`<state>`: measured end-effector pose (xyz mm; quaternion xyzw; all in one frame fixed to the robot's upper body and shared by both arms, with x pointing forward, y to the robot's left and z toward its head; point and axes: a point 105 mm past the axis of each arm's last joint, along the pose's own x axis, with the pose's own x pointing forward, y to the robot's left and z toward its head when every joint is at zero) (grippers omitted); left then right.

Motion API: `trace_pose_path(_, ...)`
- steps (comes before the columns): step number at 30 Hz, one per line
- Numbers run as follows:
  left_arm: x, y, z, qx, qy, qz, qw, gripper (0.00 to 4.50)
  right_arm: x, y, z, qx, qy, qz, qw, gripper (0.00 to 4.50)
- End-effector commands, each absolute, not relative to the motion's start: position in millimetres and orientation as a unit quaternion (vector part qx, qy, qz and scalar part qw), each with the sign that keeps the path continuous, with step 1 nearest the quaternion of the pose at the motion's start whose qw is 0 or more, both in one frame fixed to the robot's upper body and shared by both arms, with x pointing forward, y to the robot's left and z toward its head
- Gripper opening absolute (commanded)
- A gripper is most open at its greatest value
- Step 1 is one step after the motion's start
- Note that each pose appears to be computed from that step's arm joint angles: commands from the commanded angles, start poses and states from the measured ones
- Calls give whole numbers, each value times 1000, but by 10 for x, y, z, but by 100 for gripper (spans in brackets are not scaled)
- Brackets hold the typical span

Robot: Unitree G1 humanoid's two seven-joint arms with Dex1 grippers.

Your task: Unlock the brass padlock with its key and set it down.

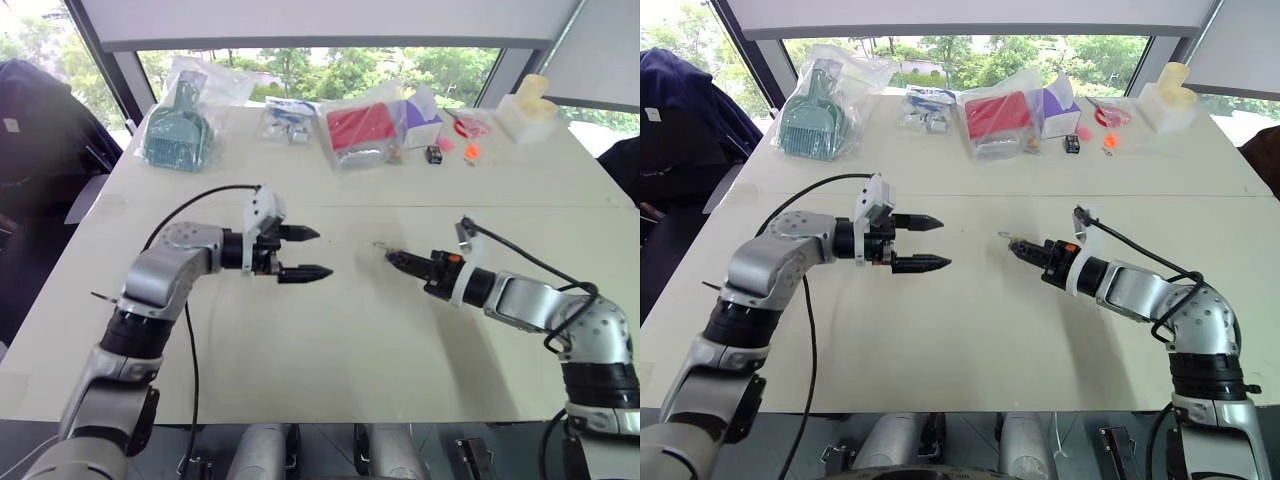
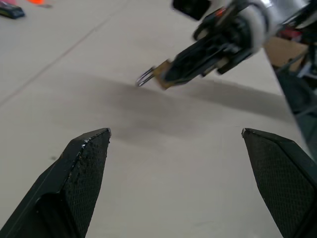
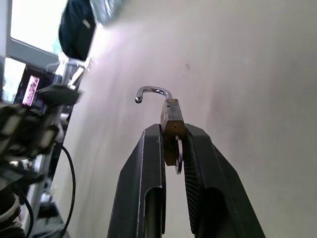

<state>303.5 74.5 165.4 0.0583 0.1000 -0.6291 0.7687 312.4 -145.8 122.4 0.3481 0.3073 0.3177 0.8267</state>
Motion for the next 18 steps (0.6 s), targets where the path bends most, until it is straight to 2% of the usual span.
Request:
trace_pose_path(1,2983,743,1716,62,94,-623,774,441,3177,-1419,1241,335,318,341,819,9)
trace_pose_path(4,2980,739,1682,61,97,-616,780,441,3201,-1447,1099,307,350,333,820,9)
trace_pose_path(8,2992,729,1649,62,98,-605,788,450,3211,-1529,1015,266,365,324,831,185)
trace_pose_path(13,2967,729,1602,59,103,-603,789,450,3169,-1711,1010,162,360,314,863,437)
trace_pose_path(18,2963,791,1550,50,116,-593,795,450,3033,-2113,1259,0,307,301,903,444)
